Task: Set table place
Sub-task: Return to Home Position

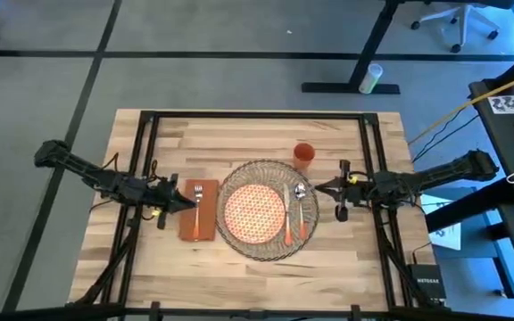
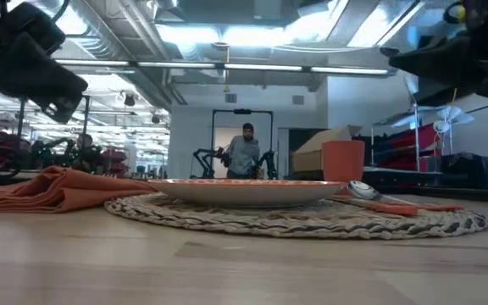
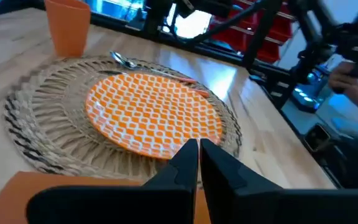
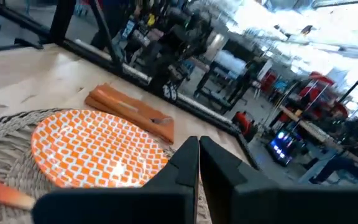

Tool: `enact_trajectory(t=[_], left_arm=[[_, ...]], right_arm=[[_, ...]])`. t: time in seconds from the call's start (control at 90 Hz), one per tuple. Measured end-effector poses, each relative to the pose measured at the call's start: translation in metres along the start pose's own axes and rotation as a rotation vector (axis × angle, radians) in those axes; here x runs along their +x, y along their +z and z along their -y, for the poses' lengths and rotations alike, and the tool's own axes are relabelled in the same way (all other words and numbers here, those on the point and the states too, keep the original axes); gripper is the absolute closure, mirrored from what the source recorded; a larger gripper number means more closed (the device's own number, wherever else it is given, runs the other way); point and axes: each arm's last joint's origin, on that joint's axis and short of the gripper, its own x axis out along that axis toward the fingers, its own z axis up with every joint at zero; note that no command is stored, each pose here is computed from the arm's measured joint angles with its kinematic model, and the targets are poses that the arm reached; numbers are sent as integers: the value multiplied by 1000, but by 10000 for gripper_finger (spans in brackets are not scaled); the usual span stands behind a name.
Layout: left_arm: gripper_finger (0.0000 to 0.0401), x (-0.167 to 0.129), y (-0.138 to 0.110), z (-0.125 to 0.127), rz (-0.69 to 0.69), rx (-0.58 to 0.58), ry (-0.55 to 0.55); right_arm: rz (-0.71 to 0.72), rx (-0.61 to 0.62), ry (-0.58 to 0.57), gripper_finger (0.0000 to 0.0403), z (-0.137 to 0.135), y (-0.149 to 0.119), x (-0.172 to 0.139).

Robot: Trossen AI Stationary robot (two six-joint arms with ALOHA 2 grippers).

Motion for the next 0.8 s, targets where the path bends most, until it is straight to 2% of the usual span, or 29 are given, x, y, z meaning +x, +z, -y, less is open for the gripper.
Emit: enact_trajectory(t=[0.133,0.356,0.589,0.8], left_arm=[[401,-4,3,5,20,15,-103],[401,-7,1,9,-28,59,-259],[401,-5,2,2,-30,103,-244],[401,-3,6,-8,-2,131,-161]], right_arm=[[7,-4,-27,403,3,1,-7],[-5,-24,-91,403,8,1,-16],[-40,-36,-172,403,12,0,-23],[-48,-37,-178,403,12,-1,-24]])
